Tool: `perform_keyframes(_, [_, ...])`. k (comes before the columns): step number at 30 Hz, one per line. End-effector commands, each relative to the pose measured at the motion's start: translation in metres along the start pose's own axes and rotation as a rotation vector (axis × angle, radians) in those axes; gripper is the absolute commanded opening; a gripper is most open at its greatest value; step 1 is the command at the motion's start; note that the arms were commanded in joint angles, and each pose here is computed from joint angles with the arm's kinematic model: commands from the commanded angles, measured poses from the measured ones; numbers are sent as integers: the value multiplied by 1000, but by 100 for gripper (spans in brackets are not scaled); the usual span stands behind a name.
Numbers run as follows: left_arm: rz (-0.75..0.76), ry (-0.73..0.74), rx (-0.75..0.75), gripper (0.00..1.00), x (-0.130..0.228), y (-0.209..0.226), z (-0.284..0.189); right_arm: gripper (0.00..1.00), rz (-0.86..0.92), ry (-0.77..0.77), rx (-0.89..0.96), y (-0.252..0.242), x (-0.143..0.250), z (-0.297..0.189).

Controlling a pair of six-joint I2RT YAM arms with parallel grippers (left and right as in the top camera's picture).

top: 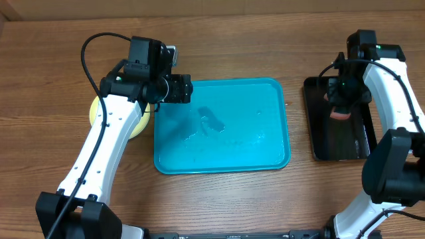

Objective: Clean dirty plates on tray and stack at the side
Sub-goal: 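Lower the sponge into the black tray and release with right gripper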

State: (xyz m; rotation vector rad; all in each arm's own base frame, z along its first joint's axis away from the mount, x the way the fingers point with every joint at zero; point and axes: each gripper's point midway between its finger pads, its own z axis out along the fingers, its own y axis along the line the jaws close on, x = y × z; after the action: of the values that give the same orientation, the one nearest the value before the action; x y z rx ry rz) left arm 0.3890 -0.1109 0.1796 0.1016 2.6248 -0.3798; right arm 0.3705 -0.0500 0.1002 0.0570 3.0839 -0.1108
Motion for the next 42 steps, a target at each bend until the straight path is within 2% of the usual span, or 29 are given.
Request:
perform_keyframes(1, [25,14,26,80,-2,-7,7,4,-6,-5,10,-9,3,4])
perform_keyframes(10, [16,85,65,78,8,-12,32,4,-9,-12,12,-17,2,5])
perform_keyframes(22, [34,66,74,82,4,-19,34,4,-10,-2,-11,-13,5,6])
perform_keyframes(29, [37,61,75,83,3,-19,34,4,-90,0,-11,-12,6,16])
perform_keyframes(30, [38,61,75,84,3,-19,34,7,-106,4,-12,-12,8,22])
perform_keyframes(31, [38,61,75,85,3,-19,34,20,-107,5,-11,-11,10,30])
perform_keyframes(32, [38,60,74,85,3,-19,34,25,-107,3,-11,-11,10,34])
perform_keyframes(39, [76,49,74,85,0,-19,33,37,-103,-39,-1,-12,1,35])
perform_keyframes(42, [124,32,73,100,-8,-22,20,43,-88,-73,-6,-11,-9,3])
